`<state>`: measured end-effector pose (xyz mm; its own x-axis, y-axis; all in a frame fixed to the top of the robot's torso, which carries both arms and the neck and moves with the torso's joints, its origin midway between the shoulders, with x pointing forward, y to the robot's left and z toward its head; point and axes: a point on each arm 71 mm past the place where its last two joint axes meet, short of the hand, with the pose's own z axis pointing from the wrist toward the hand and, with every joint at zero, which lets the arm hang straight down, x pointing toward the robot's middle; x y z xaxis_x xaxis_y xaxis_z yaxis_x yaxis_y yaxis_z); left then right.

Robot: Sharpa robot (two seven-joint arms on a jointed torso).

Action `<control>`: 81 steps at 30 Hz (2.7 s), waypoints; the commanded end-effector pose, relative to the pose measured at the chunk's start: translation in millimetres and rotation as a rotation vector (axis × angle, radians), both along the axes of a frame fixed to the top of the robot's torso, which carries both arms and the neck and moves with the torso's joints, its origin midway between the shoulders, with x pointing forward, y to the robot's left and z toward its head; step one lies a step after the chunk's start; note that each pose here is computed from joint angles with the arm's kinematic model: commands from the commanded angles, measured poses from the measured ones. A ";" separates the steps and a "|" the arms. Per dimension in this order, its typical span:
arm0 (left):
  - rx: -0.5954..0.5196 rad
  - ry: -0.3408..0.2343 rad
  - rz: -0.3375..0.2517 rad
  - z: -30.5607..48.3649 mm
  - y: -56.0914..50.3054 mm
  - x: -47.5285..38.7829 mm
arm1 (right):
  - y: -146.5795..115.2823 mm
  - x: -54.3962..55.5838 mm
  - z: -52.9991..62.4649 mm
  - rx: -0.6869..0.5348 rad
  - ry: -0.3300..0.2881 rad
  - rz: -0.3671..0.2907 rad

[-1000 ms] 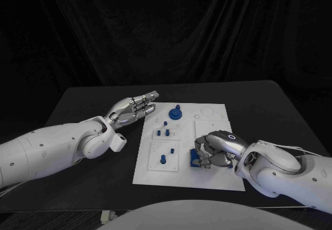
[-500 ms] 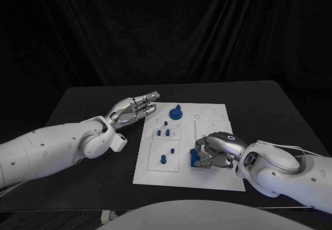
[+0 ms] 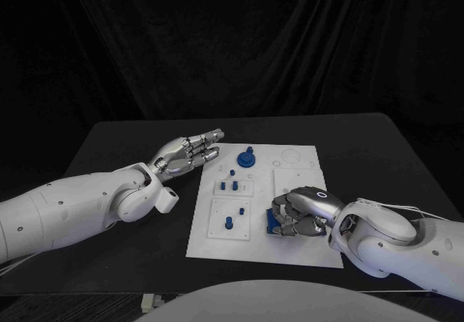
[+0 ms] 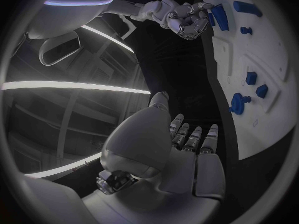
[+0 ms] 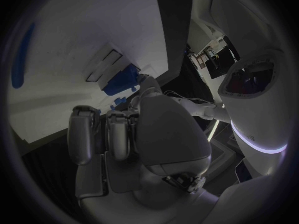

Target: Assemble the parts on the task board

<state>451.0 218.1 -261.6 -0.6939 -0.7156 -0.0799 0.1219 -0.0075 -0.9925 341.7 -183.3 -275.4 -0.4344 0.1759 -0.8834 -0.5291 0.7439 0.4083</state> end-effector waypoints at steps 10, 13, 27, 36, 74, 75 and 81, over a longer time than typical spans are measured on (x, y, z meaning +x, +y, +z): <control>-0.035 -0.008 -0.020 -0.1 -2.1 -2.6 | -2.4 -1.8 -11.2 -0.057 0.045 -0.013; -0.034 -0.005 -0.020 -0.6 -2.0 -2.8 | -2.9 -2.2 -12.2 -0.060 0.049 -0.013; -0.033 0.000 -0.022 -2.3 -2.3 -3.4 | -10.3 -5.3 -1.1 0.035 -0.016 -0.028; -0.036 -0.005 -0.020 -2.4 -2.0 -3.2 | -35.6 10.2 28.0 0.107 -0.011 -0.155; -0.063 -0.074 0.015 0.6 -2.4 -2.1 | -93.8 55.6 44.4 -0.524 0.398 -0.421; -0.063 -0.076 0.017 0.6 -2.3 -2.1 | -93.8 55.3 44.0 -0.525 0.399 -0.421; -0.063 -0.078 0.019 0.2 -2.3 -2.1 | -93.7 54.1 41.4 -0.530 0.408 -0.422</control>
<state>449.9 216.2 -268.6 -0.6828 -0.7258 -0.0840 0.1190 0.0029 -0.9929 397.5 -274.9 -231.8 -0.7179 0.0103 -0.6961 -0.0563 0.9958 0.0728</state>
